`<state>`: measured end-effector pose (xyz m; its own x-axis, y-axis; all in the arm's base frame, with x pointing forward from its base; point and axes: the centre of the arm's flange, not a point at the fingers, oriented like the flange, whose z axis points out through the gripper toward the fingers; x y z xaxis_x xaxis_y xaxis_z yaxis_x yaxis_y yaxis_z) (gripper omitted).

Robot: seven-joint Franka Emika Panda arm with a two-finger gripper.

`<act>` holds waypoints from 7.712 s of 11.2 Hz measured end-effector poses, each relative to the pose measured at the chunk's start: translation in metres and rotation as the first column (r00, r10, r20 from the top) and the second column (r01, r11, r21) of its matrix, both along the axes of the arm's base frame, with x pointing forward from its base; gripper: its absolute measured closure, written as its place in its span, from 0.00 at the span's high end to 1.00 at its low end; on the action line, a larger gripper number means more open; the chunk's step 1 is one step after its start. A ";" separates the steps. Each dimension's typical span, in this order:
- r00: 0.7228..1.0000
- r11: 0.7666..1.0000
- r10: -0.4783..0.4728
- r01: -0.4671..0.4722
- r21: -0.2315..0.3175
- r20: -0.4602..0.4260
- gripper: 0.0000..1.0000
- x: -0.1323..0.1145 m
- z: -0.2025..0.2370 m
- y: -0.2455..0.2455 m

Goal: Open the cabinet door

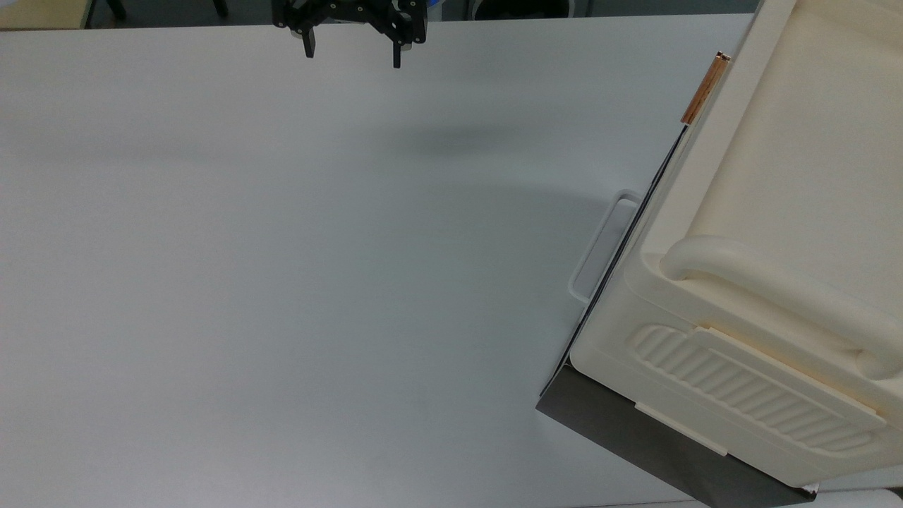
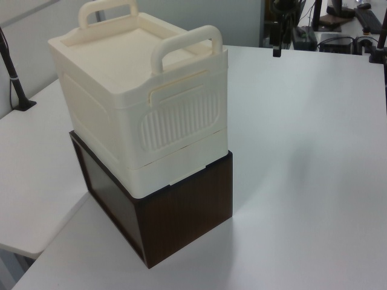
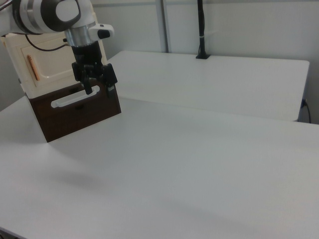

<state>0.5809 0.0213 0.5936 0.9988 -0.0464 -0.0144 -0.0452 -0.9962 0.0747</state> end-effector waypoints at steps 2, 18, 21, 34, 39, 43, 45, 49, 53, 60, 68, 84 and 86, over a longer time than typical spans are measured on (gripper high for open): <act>1.000 1.000 0.000 0.000 0.000 0.000 1.00 0.000 0.000 0.000; 0.999 0.999 0.043 -0.044 0.010 0.024 1.00 0.000 0.010 0.025; 0.990 0.991 0.130 -0.131 0.012 0.045 1.00 -0.006 0.020 0.076; 0.740 0.754 0.614 -0.653 0.074 0.272 1.00 -0.021 0.042 0.227; 0.587 0.625 0.725 -0.780 0.013 0.361 1.00 -0.009 0.028 0.262; 0.513 0.558 0.770 -0.830 -0.012 0.379 0.95 -0.012 0.033 0.278; 0.484 0.529 0.789 -0.848 -0.018 0.378 0.86 -0.015 0.033 0.284; 0.466 0.520 0.788 -0.854 -0.030 0.403 0.75 -0.006 0.036 0.287; 0.455 0.516 0.779 -0.856 -0.028 0.431 0.57 -0.005 0.039 0.293; 0.463 0.518 0.772 -0.855 -0.010 0.435 0.14 -0.004 0.038 0.293; 0.563 0.567 0.778 -0.820 0.072 0.280 0.31 -0.004 0.039 0.229; 0.586 0.604 0.723 -0.793 0.078 0.365 0.92 -0.046 0.127 0.193; 0.595 0.604 0.725 -0.791 0.095 0.348 0.92 -0.037 0.113 0.194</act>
